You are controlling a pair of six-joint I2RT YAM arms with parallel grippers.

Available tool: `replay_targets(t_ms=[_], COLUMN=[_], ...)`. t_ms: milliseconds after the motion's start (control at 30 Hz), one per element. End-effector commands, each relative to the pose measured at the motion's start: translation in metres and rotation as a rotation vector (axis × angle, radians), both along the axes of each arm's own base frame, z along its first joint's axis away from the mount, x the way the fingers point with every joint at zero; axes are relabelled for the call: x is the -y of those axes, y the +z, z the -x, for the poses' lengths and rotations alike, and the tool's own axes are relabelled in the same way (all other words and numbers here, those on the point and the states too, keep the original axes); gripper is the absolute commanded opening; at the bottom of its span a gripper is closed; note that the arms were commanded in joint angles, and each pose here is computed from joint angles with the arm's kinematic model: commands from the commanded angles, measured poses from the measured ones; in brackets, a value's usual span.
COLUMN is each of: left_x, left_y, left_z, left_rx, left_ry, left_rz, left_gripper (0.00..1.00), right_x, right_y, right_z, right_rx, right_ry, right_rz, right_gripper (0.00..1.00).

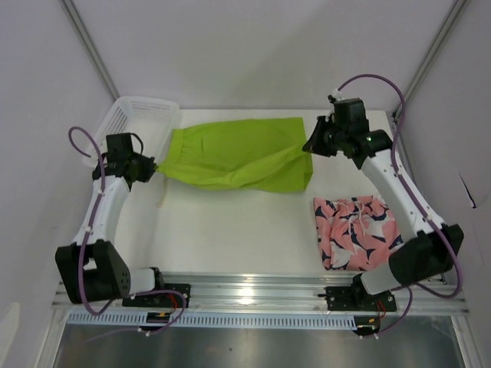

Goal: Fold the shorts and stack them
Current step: Fold the shorts

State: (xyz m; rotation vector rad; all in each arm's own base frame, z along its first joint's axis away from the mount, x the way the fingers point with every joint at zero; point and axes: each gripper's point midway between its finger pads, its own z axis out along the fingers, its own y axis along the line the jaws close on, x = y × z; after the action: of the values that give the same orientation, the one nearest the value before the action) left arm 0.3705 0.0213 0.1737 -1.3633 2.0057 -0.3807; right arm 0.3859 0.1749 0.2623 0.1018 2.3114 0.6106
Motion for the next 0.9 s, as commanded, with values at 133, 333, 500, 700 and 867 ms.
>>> replay_targets(t_ms=[133,333,500,700,867], left_x=[0.012,0.025,0.029,0.033,0.018], left_y=[0.019,0.013,0.01,0.009,0.021], left_z=[0.064,0.11,0.139,0.148,0.14], left_rx=[0.098,0.13,0.157,0.135,0.144], left_ry=[-0.05,-0.087,-0.082,-0.089,-0.038], left_rz=[-0.036,-0.025,-0.024,-0.006,-0.069], left_gripper=[0.0,0.0,0.0,0.0,0.01], right_x=[0.009,0.03,0.044,0.034,0.032], right_y=[0.068,0.07,0.08,0.079,0.075], right_z=[0.113,0.181,0.21,0.208,0.19], right_rx=[0.182,0.177,0.211,0.193,0.19], right_ry=[0.065,0.077,0.068,0.126,0.119], right_rz=[-0.051,-0.056,-0.083,-0.086,-0.036], right_gripper=[0.0,0.0,0.0,0.0,0.0])
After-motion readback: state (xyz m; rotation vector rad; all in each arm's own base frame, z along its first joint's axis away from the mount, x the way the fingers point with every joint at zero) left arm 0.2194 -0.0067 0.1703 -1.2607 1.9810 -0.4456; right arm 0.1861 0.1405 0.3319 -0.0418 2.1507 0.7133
